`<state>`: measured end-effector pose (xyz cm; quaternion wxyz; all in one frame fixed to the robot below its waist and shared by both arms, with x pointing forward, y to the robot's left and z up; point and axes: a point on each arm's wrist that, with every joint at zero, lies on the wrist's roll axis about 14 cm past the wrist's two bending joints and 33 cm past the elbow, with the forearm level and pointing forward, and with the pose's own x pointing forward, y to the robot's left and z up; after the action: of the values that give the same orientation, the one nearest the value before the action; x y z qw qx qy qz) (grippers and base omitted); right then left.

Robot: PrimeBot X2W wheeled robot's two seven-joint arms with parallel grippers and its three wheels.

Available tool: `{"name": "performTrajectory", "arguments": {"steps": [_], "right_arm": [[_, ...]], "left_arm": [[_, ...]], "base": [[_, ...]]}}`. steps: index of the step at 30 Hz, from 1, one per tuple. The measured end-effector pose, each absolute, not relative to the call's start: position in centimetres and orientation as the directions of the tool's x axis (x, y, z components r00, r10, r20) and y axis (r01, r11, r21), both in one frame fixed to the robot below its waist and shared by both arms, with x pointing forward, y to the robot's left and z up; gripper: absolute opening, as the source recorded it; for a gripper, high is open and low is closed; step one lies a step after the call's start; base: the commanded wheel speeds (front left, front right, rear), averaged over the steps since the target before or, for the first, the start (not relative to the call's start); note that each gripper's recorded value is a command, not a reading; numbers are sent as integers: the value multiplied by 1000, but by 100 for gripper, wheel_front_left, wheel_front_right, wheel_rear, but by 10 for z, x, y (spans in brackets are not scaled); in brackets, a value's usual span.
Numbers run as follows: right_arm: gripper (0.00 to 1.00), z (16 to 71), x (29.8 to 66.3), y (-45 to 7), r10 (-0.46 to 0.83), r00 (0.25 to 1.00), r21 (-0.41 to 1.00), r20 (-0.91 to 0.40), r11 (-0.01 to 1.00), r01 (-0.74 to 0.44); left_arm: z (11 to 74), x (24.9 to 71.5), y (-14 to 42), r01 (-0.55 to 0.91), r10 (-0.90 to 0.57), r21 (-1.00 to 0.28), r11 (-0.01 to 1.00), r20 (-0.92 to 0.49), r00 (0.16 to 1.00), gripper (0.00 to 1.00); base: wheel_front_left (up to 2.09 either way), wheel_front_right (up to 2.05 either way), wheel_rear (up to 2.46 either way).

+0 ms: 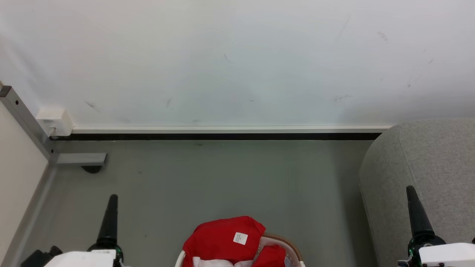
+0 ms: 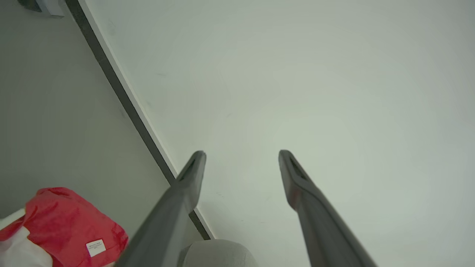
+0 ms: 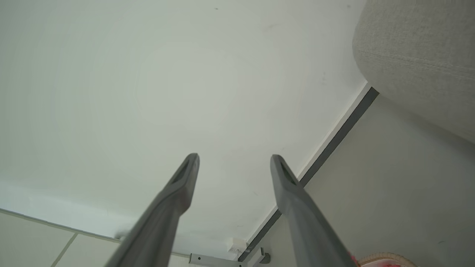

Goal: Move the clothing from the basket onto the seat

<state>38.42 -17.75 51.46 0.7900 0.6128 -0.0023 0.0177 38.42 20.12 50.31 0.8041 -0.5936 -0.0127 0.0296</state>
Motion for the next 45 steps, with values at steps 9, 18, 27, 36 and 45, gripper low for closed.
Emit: {"name": "performTrajectory", "arguments": {"steps": [9,18,27,36,45], "right_arm": [[100,523,384,-172,45,997,904,55,422,-69],[100,526,383,-165,85,994,794,71,599,-108],[100,523,382,-162,109,992,653,68,746,-127],[100,525,382,-161,113,990,546,83,826,-140],[100,523,381,-155,137,987,457,84,875,-160]], "left_arm": [[509,387,193,-31,50,-865,500,-7,999,100],[513,388,187,-39,53,-742,669,-6,999,100],[510,386,182,-47,48,-604,796,-13,999,100],[508,386,180,-52,56,-496,867,-6,998,100],[507,385,178,-51,56,-400,915,1,998,100]], "base": [[0,0,0],[0,0,0],[0,0,0],[0,0,0],[0,0,0]]}}
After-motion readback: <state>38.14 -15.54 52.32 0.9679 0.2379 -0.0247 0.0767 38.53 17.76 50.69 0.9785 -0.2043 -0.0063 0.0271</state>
